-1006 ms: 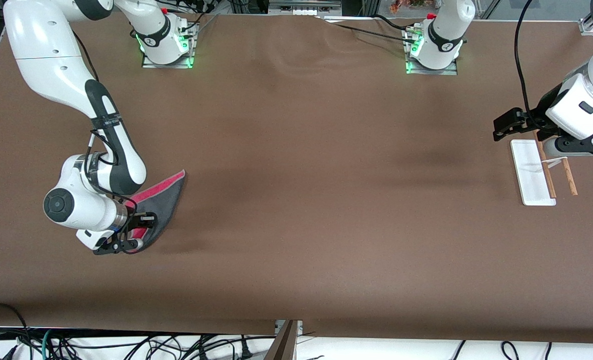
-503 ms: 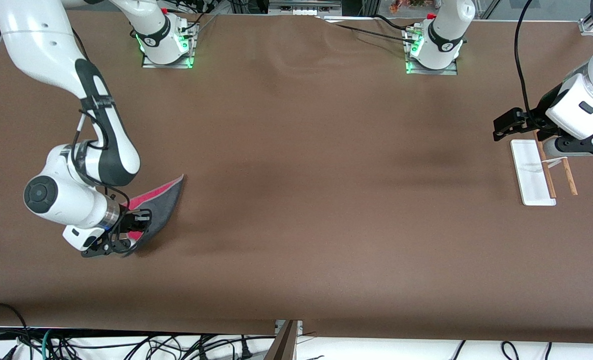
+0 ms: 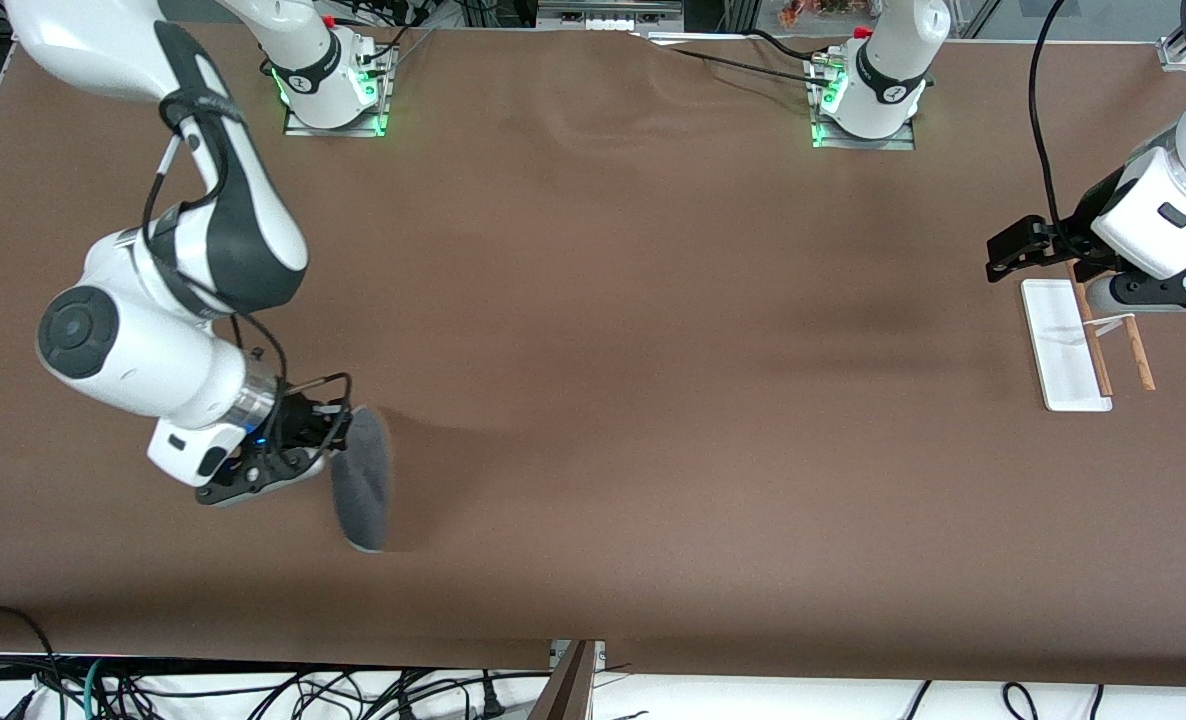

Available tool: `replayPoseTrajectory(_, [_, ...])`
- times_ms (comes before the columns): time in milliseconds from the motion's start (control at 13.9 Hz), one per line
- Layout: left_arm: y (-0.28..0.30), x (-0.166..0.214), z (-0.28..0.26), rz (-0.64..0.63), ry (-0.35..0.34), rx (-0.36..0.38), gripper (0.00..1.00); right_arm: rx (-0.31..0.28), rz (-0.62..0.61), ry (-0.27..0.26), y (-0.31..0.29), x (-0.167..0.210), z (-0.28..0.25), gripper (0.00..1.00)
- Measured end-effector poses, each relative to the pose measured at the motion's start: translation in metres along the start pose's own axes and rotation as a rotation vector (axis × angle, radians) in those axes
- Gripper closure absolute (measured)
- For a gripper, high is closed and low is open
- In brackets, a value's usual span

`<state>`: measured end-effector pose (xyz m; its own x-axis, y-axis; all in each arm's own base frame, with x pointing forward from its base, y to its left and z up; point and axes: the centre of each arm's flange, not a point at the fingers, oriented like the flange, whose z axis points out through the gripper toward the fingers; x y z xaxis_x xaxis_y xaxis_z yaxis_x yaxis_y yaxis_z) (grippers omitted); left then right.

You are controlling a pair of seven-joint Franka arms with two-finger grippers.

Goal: Pass towel and hang on rack
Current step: 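Lift the towel with the right gripper toward the table middle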

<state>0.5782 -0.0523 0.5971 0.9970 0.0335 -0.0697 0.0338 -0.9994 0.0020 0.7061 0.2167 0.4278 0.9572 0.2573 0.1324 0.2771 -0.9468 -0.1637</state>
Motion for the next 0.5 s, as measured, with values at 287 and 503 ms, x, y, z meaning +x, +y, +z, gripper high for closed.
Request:
replayPoseTrajectory(287, [0.0,0.0,0.0,0.0,0.0,0.0,0.0,0.036,0.052,0.038,-0.091,0.002,-0.016,0.98])
replayPoseTrajectory(503, [0.0,0.0,0.0,0.0,0.0,0.0,0.0,0.07,0.076,0.073,-0.145,0.001,-0.035,0.98])
